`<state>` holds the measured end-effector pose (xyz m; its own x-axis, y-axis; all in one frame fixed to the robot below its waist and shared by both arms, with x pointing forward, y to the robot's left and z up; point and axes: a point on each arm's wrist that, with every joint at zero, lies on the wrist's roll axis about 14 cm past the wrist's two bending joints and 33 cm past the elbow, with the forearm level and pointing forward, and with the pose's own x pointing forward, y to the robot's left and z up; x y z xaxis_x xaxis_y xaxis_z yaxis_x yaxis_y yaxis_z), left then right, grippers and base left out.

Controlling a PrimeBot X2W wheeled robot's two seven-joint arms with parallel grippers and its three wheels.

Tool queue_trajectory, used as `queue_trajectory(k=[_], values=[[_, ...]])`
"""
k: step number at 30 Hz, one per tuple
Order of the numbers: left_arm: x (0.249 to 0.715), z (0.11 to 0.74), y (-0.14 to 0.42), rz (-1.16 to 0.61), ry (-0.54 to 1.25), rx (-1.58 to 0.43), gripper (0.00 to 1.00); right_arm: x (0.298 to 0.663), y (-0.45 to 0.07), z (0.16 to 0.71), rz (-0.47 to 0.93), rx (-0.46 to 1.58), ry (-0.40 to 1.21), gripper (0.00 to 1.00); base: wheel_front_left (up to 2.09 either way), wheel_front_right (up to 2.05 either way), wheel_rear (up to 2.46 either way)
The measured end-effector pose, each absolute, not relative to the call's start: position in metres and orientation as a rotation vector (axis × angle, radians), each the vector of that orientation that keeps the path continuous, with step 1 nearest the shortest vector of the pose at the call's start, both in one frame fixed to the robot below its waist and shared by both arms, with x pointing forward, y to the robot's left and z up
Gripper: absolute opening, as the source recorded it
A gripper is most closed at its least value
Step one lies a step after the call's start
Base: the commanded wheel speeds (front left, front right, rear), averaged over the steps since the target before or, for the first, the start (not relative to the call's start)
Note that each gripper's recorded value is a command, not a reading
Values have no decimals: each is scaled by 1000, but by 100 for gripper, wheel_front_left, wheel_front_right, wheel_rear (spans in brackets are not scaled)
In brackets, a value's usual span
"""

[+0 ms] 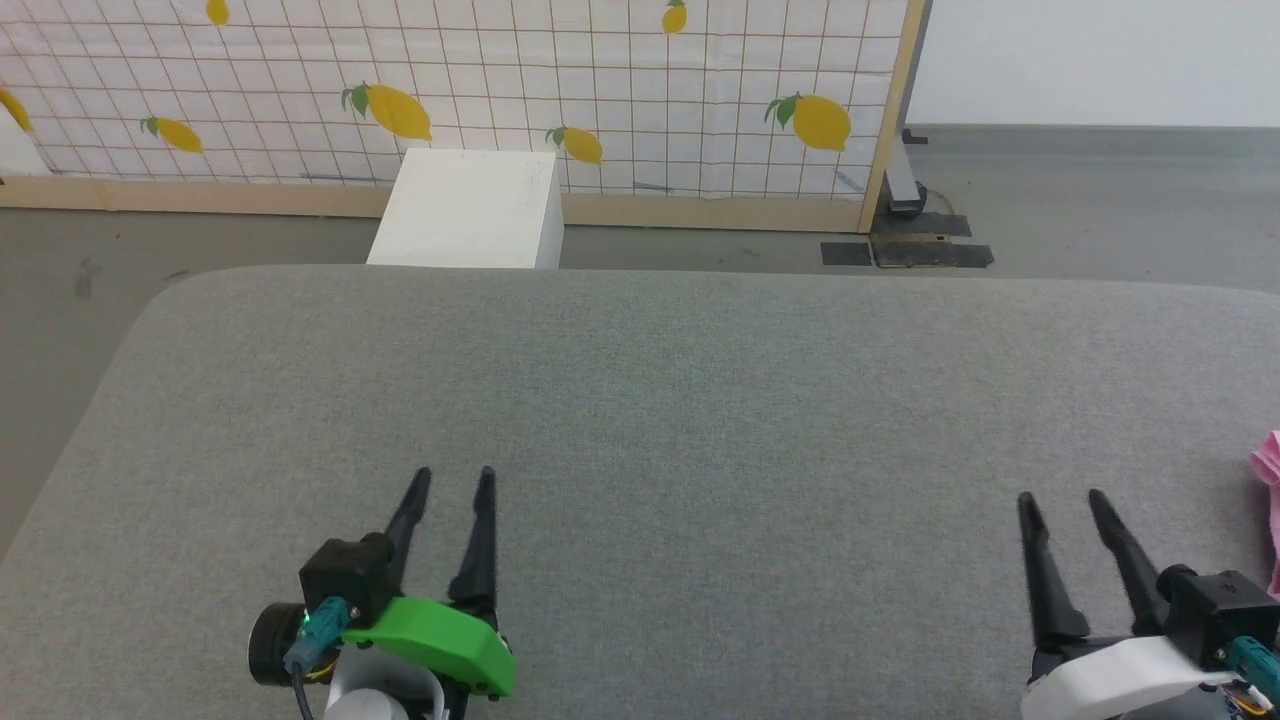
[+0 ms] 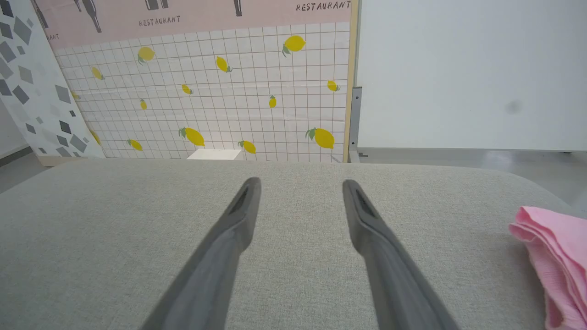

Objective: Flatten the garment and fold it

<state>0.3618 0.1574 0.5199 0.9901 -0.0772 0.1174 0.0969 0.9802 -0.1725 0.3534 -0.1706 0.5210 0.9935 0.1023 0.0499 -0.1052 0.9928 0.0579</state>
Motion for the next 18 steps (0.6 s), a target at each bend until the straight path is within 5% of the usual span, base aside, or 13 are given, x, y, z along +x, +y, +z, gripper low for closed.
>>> queue_trajectory(k=[18], values=[[363,520,156,-94,-105,-173,0,353,-172,520,100,58,-40,0,0,0,0]])
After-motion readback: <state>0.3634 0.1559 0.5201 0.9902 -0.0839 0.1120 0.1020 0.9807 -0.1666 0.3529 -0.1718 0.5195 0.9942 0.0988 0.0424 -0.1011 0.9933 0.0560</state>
